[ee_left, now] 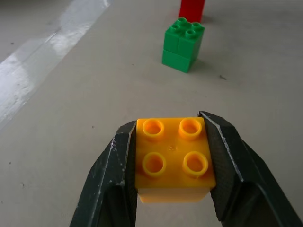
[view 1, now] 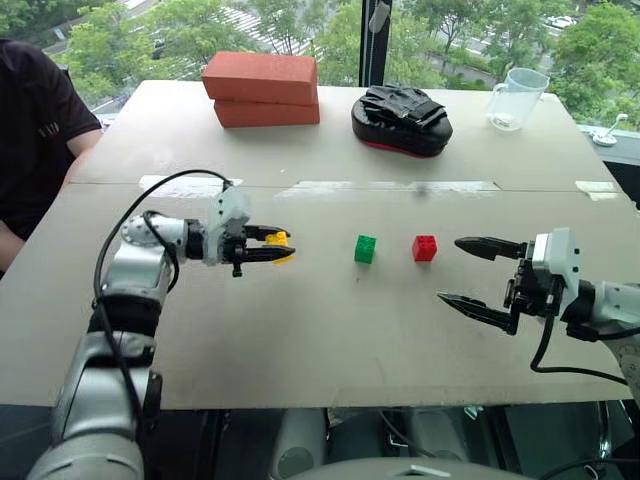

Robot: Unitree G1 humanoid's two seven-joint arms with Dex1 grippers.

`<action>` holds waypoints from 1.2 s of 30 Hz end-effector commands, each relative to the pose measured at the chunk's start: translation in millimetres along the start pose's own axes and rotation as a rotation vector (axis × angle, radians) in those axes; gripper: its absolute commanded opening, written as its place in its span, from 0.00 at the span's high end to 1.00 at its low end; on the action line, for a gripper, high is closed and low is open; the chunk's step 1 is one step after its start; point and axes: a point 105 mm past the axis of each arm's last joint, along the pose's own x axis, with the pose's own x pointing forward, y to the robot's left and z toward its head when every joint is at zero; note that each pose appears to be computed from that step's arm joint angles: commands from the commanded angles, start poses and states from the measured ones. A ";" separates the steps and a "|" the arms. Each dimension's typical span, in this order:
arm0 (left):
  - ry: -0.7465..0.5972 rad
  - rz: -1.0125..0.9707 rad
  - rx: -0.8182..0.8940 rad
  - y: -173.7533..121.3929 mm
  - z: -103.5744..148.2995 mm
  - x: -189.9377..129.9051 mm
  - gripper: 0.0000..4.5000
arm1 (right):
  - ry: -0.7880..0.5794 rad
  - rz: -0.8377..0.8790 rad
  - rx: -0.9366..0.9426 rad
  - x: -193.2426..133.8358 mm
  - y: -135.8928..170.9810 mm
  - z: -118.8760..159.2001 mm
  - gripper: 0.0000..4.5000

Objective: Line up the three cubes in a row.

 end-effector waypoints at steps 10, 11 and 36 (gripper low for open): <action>0.103 -0.111 0.135 12.8 2.9 12.9 0.71 | 0.016 -0.051 -0.021 -10.7 11.5 11.8 0.00; 0.103 -0.112 0.137 13.0 2.7 13.3 0.71 | 0.017 -0.052 -0.021 -10.8 12.2 12.1 0.00; -0.017 0.016 0.112 16.5 5.2 -7.3 0.01 | 0.043 -0.054 -0.016 -17.4 5.7 13.0 0.00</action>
